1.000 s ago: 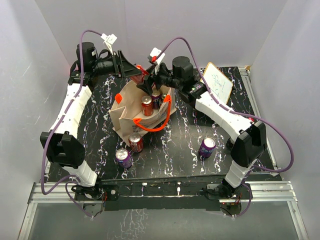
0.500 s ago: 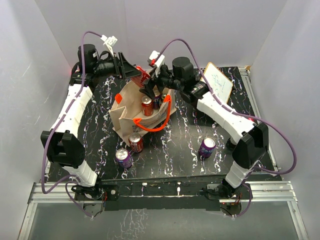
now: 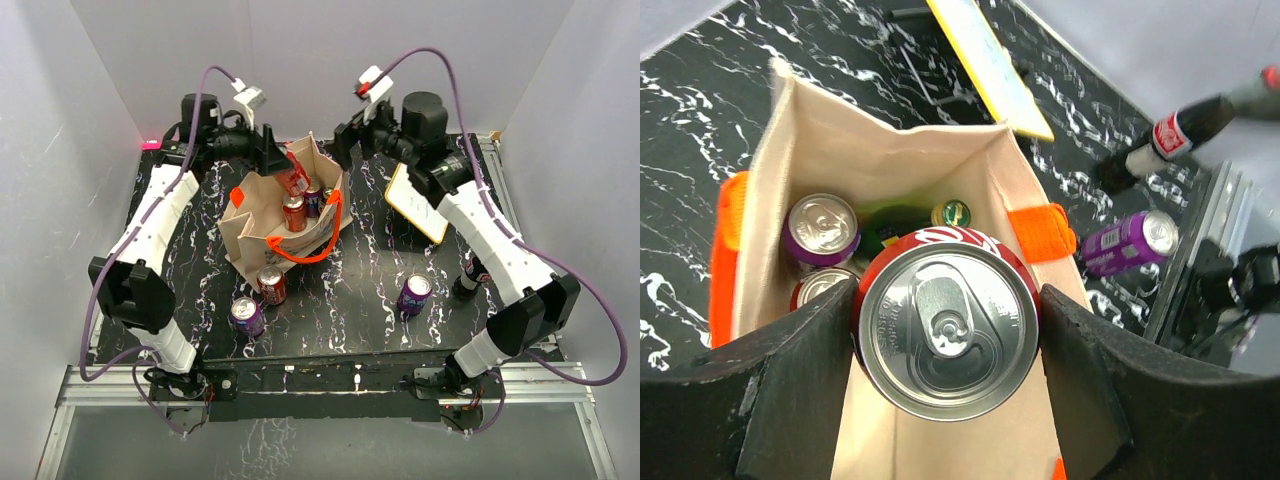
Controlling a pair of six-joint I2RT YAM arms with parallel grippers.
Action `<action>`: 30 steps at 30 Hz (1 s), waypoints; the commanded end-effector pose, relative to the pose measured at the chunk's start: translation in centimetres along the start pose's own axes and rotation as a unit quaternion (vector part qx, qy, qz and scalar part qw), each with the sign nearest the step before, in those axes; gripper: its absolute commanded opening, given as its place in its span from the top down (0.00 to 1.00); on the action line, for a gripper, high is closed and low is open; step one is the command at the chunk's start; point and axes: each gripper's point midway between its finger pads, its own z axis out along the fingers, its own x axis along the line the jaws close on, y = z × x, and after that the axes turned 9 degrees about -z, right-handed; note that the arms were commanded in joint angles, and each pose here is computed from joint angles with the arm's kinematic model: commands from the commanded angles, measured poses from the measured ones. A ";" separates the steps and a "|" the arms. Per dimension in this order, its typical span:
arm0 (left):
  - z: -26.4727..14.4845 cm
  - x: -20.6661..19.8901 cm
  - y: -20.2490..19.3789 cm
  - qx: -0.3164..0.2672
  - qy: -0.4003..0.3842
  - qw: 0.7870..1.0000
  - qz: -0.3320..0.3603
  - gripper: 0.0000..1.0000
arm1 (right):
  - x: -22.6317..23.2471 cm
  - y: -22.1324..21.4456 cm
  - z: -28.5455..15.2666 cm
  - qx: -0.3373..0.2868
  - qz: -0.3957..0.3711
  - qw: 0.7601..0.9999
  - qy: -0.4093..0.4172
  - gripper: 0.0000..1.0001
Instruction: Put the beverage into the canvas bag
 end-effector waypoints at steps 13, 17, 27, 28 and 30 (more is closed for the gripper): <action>3.8 -3.9 -1.8 0.071 -0.043 0.983 0.161 1.00 | -7.5 0.0 -2.7 -0.006 0.014 0.993 -0.113 0.02; 3.9 -3.7 -3.0 0.088 -0.041 0.981 0.170 1.00 | -7.7 -0.3 -2.6 -0.004 0.014 0.993 -0.117 0.02; 4.3 -3.0 -6.3 0.126 -0.052 0.968 0.212 1.00 | -9.0 -0.6 -1.3 -0.001 0.016 0.991 -0.130 0.02; 4.5 -2.9 -6.7 0.129 -0.057 0.967 0.214 1.00 | -9.0 -0.6 -1.2 -0.001 0.020 0.991 -0.130 0.02; 4.9 -2.8 -7.2 0.134 -0.065 0.964 0.219 1.00 | -9.1 -0.8 -1.0 0.000 0.027 0.991 -0.132 0.02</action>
